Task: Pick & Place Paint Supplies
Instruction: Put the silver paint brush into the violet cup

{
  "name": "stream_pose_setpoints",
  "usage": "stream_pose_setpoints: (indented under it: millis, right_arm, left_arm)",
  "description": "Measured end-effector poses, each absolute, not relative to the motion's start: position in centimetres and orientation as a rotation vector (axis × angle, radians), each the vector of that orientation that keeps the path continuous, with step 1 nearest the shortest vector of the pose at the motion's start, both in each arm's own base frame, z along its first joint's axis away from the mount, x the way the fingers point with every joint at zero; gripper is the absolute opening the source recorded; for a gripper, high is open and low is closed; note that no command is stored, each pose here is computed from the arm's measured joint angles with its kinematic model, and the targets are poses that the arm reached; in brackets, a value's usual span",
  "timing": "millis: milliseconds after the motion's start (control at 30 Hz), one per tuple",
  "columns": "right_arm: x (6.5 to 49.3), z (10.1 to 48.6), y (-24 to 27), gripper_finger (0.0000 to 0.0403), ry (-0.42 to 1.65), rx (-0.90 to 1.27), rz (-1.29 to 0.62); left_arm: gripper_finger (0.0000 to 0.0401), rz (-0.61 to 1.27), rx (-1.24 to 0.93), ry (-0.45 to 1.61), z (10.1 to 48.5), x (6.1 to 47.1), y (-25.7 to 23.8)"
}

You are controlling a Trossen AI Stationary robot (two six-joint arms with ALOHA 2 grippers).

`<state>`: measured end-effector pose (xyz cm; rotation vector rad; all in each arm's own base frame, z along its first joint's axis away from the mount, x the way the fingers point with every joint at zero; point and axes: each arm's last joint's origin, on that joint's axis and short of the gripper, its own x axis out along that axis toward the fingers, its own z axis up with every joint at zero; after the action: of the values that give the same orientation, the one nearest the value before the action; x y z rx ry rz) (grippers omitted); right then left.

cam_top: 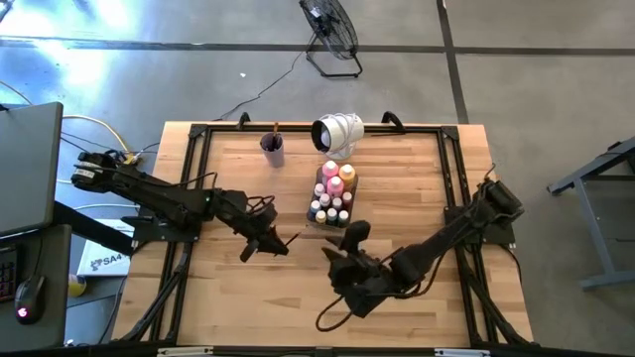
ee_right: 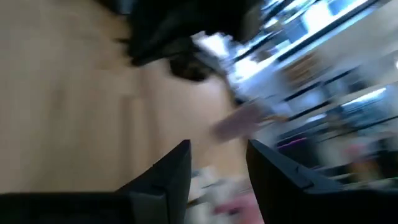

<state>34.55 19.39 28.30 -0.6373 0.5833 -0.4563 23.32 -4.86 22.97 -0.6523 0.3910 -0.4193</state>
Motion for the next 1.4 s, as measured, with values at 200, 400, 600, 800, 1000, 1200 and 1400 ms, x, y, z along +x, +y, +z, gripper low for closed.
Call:
stream_pose_setpoints:
  millis: [200,400,600,800,1000,1200,1400]
  right_arm:
    - [34.6,28.1,18.5,0.0146,0.655,-0.355,-0.332]
    - [35.5,28.4,17.9,0.0146,0.629,-0.258,-0.299]
    - [35.4,28.1,17.5,0.0145,0.676,-0.266,-0.288]
    - [34.4,28.7,17.3,0.0115,0.718,-0.335,-0.264]
    - [33.1,30.6,16.0,0.0087,0.742,-0.365,-0.243]
    - [32.8,30.5,14.1,0.0075,0.796,-0.285,-0.194]
    - [34.5,25.4,12.4,0.0065,0.601,-0.11,0.021]
  left_arm:
    - [0.0007,-0.413,-0.407,0.162,24.4,23.7,-4.7]
    - [0.0007,-0.331,-0.252,0.103,24.6,23.8,-4.4]
    - [0.0007,-0.358,-0.171,0.026,25.8,23.0,-4.3]
    - [0.0007,-0.362,-0.157,0.033,26.8,21.5,-4.1]
    - [0.0007,-0.359,-0.15,0.062,26.6,21.3,-4.1]
    - [0.0007,-0.327,-0.113,0.058,26.6,21.3,-4.0]
    - [0.0007,-0.326,-0.107,0.058,26.6,21.3,-4.0]
